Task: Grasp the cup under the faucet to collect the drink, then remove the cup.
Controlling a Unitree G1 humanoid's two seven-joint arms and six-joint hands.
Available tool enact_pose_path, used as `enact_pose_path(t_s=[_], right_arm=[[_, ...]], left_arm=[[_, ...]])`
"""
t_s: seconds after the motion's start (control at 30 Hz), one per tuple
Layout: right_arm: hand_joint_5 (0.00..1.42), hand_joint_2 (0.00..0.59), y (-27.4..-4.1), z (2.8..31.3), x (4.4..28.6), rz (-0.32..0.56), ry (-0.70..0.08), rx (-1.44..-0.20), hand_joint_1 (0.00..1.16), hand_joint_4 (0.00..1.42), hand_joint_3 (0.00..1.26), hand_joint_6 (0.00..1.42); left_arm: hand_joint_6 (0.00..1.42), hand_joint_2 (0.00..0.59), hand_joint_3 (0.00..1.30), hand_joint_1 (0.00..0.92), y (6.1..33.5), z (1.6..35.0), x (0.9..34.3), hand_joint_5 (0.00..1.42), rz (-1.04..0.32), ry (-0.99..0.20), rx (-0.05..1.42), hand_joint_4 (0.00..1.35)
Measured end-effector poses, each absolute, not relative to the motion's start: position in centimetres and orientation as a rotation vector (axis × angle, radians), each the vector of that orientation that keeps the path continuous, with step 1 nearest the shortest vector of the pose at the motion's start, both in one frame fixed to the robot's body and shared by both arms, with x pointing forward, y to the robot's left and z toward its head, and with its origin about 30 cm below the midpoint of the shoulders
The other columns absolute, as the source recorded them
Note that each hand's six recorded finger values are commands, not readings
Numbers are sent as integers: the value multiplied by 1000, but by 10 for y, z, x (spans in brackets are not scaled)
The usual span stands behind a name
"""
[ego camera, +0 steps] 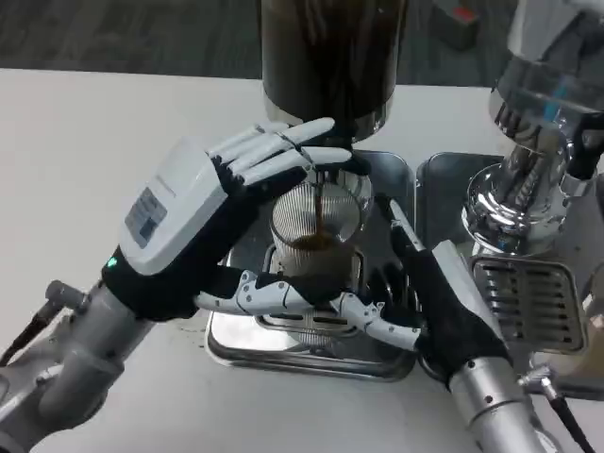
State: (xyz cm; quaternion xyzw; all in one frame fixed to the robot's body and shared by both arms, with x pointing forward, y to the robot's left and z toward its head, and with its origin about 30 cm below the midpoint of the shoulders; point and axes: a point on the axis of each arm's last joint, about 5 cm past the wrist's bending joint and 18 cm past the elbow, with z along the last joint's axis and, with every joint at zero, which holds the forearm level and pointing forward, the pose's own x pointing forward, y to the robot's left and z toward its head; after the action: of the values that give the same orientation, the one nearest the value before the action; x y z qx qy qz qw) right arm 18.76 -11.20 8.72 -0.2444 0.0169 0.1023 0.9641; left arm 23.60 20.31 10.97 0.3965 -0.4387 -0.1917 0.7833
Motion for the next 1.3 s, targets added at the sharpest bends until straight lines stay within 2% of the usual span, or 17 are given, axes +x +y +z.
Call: enact_pose_path(t_s=[0.43,0.53,0.67,0.77,0.87,0.93,1.1,1.23,1.3], right_arm=[[0,263,-105,84,200,248,23,-446,697,0,0,0],[0,263,-102,83,202,255,19,-428,697,0,0,0],[0,257,-101,82,202,257,16,-414,693,0,0,0],[0,256,-102,81,202,257,11,-406,689,0,0,0],[0,258,-102,80,202,257,17,-403,684,0,0,0],[0,258,-102,79,202,258,18,-403,681,0,0,0],[0,259,-103,78,202,258,14,-395,676,0,0,0],[0,260,-103,79,204,256,8,-380,673,0,0,1],[0,260,-100,79,205,260,0,-364,672,0,0,1]], left_arm=[[319,177,394,0,204,111,237,447,-397,-946,844,207],[254,180,311,0,204,111,237,366,-392,-942,840,151],[211,176,289,0,207,115,239,325,-377,-922,848,116],[198,176,282,0,213,119,242,313,-349,-881,878,114],[192,177,165,0,218,123,243,307,-317,-868,883,95],[182,177,130,0,223,128,244,279,-273,-873,878,74],[134,178,108,0,231,139,246,236,-177,-894,832,26],[125,178,99,0,240,142,245,222,-129,-872,858,17],[81,174,37,0,247,141,241,166,-99,-852,872,1]])
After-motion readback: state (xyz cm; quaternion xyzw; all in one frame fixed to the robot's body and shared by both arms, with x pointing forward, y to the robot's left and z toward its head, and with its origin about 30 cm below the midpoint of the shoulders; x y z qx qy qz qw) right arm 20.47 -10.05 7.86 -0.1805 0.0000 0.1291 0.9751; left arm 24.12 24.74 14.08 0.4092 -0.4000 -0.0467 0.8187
